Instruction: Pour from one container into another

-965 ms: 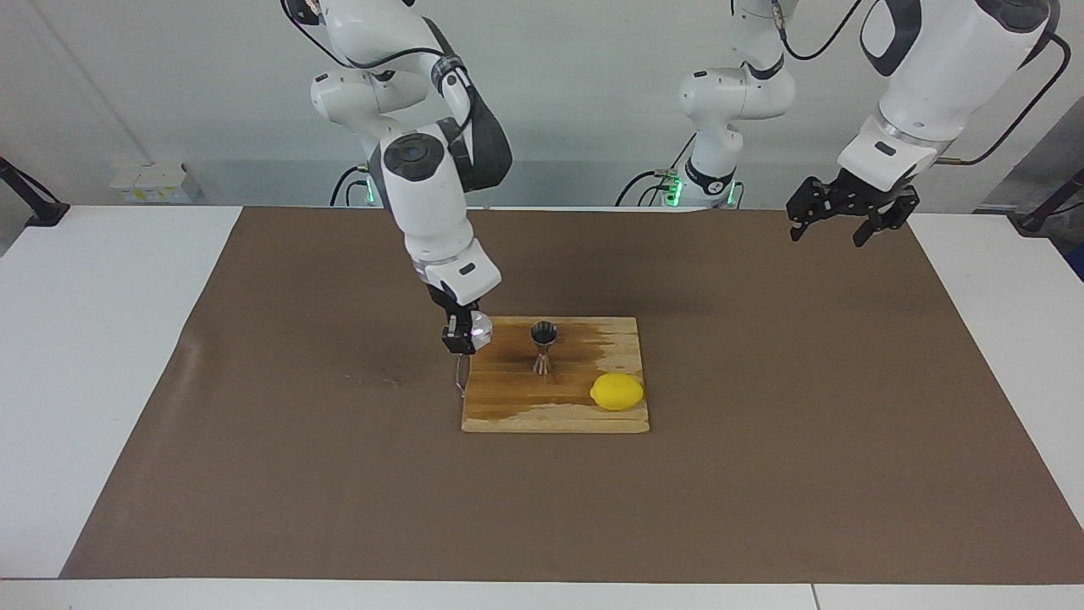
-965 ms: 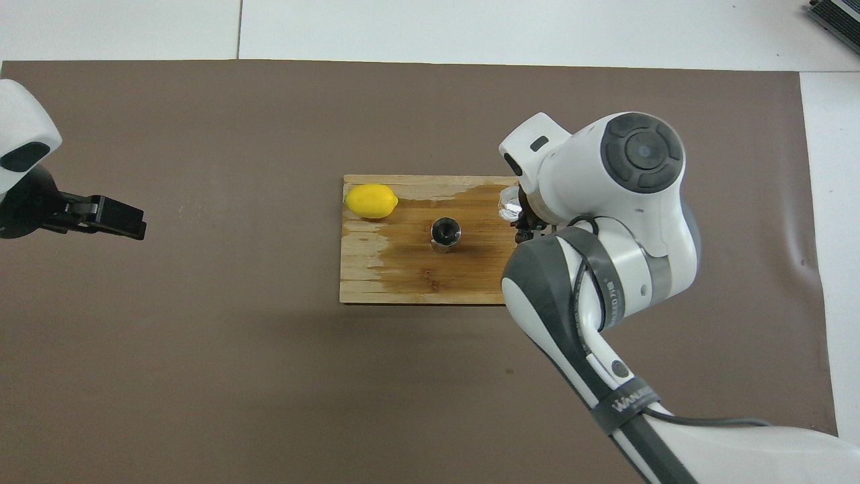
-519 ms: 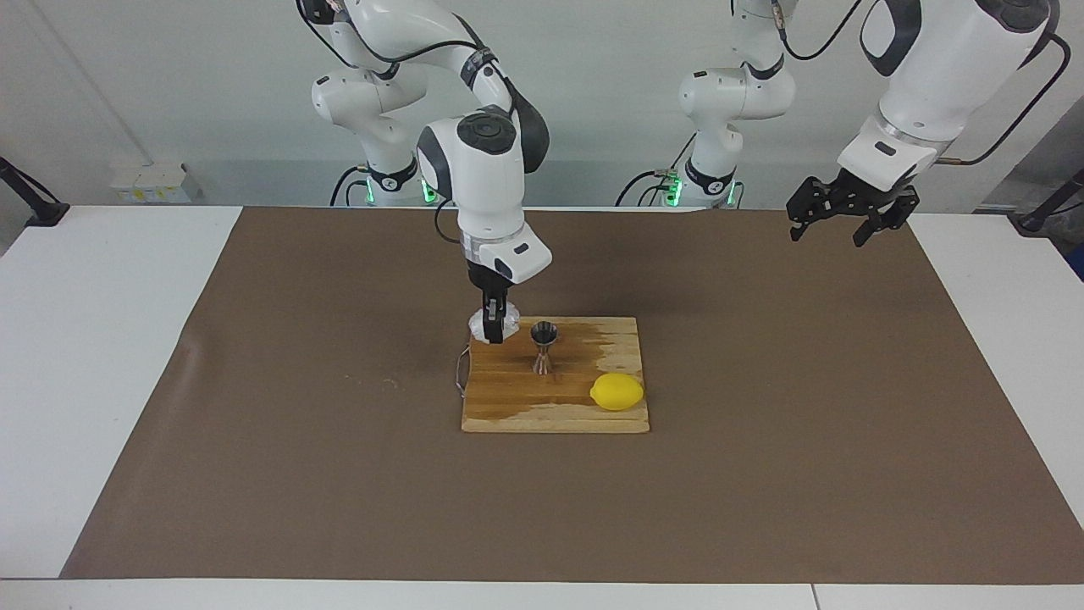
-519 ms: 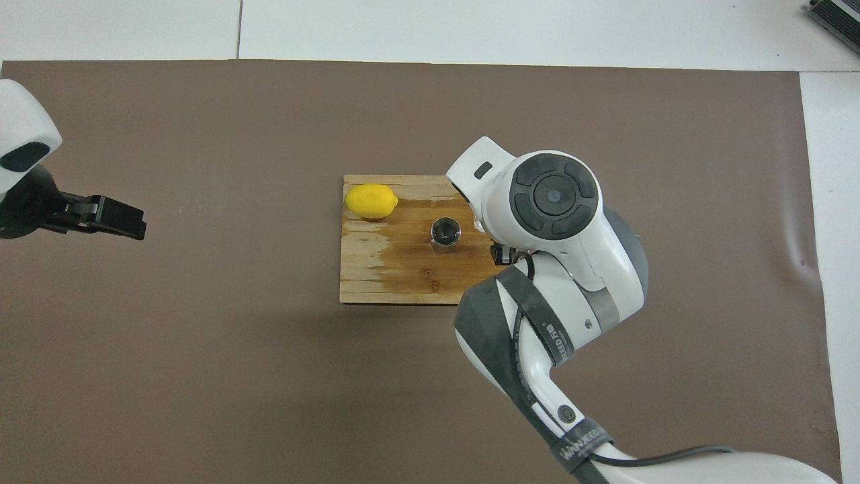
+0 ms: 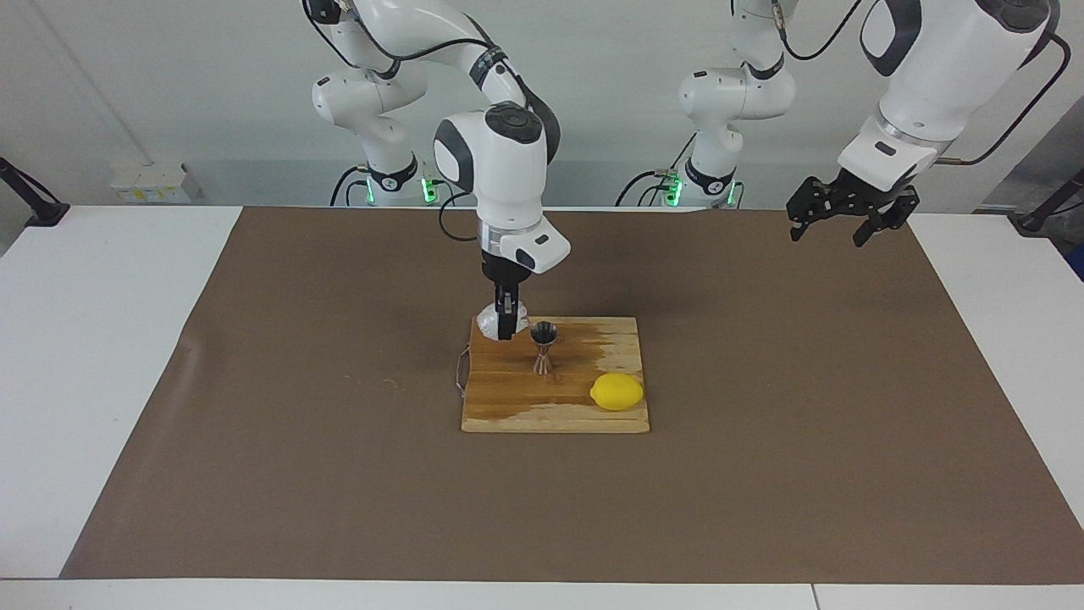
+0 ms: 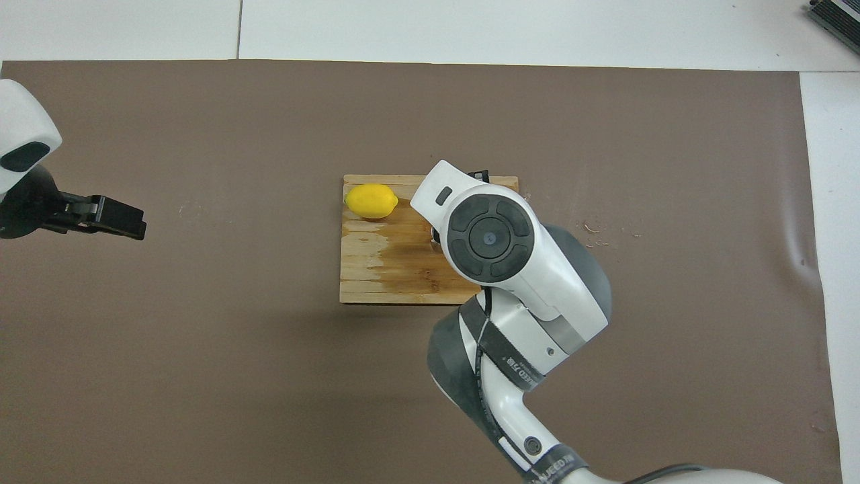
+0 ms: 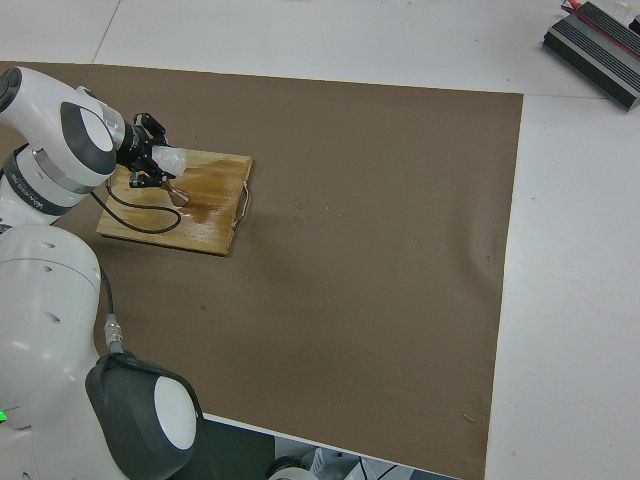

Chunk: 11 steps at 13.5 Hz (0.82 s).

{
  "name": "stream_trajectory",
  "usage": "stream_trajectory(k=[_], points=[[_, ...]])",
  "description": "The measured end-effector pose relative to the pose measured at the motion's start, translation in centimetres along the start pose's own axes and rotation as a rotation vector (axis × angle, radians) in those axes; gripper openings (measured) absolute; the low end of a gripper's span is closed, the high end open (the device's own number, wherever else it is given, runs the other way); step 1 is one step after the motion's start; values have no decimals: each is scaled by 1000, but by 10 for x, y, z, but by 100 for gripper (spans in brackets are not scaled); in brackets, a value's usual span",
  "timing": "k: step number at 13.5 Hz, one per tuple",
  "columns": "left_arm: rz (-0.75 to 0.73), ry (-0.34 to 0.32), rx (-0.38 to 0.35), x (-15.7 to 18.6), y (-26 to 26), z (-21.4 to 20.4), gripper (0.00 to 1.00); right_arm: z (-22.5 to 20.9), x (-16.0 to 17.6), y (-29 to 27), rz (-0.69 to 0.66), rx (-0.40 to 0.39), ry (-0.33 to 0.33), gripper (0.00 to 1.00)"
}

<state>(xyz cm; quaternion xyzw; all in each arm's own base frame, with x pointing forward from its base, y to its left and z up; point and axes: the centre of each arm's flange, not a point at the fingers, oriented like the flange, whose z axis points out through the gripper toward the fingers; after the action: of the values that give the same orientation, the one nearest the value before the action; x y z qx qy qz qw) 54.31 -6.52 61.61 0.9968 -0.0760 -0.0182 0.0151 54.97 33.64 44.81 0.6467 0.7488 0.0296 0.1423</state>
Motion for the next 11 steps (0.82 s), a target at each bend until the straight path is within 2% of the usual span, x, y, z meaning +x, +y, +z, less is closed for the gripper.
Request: stream_trajectory(k=[11], points=[[0, 0, 0, 0, 0, 0, 100, 15, 14, -3, -46, -25, -35, 49]])
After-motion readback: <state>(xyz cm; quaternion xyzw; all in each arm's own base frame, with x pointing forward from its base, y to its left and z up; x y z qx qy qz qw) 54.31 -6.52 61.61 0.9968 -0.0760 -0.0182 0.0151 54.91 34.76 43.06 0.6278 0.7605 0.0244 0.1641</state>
